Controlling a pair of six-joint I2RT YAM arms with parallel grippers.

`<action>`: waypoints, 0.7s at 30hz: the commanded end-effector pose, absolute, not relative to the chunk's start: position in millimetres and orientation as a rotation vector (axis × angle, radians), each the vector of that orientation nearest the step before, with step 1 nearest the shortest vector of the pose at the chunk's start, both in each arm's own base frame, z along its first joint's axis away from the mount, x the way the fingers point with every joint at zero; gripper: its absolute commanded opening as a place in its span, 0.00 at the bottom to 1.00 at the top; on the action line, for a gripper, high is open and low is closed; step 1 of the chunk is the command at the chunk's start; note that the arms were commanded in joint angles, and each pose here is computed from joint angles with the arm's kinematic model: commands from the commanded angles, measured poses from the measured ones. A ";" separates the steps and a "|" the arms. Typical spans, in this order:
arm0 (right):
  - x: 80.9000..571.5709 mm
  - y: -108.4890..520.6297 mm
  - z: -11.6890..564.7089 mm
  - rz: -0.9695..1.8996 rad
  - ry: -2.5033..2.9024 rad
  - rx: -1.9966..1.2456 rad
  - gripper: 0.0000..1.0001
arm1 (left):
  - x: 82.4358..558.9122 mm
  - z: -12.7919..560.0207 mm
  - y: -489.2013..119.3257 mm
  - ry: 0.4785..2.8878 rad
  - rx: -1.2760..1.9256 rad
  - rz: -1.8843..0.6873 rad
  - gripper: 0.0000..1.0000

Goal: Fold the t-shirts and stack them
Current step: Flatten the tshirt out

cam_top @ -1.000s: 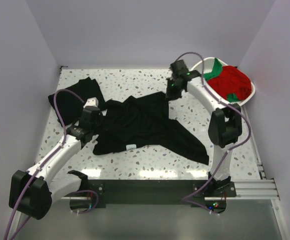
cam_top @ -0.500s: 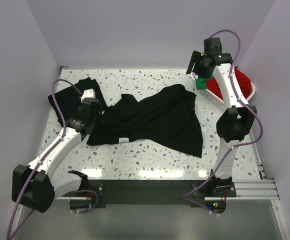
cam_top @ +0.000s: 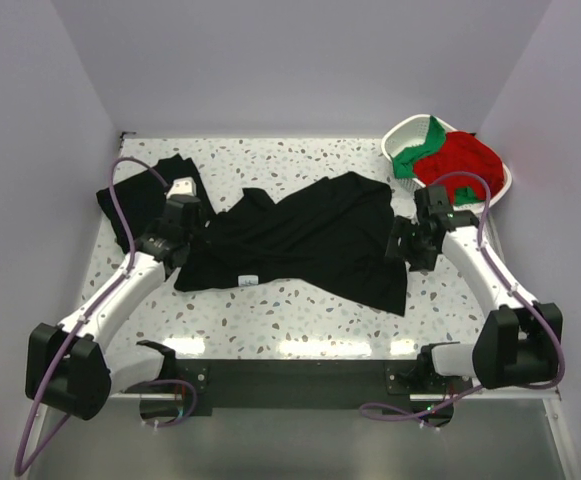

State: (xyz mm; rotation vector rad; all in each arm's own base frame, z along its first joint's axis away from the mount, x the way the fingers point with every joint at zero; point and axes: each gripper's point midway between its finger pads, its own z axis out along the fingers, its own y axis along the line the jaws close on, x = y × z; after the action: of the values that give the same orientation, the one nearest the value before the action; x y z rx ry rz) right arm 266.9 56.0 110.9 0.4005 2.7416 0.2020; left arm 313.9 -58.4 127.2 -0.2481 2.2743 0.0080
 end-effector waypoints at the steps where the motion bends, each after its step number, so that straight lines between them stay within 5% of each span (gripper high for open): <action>1: 243.6 56.4 91.0 0.220 2.759 0.500 0.69 | 325.1 129.0 -64.4 2.241 -0.257 -0.039 0.00; 21: 189.9 51.2 19.3 0.151 2.860 0.737 0.61 | 326.2 114.2 -75.6 2.278 -0.260 -0.101 0.00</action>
State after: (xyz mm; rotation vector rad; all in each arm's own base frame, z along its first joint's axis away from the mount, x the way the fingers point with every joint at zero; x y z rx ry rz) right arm 176.0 52.4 18.7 0.7012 2.9257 0.1483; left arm 318.4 -73.3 111.1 -0.2447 2.3127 -0.0721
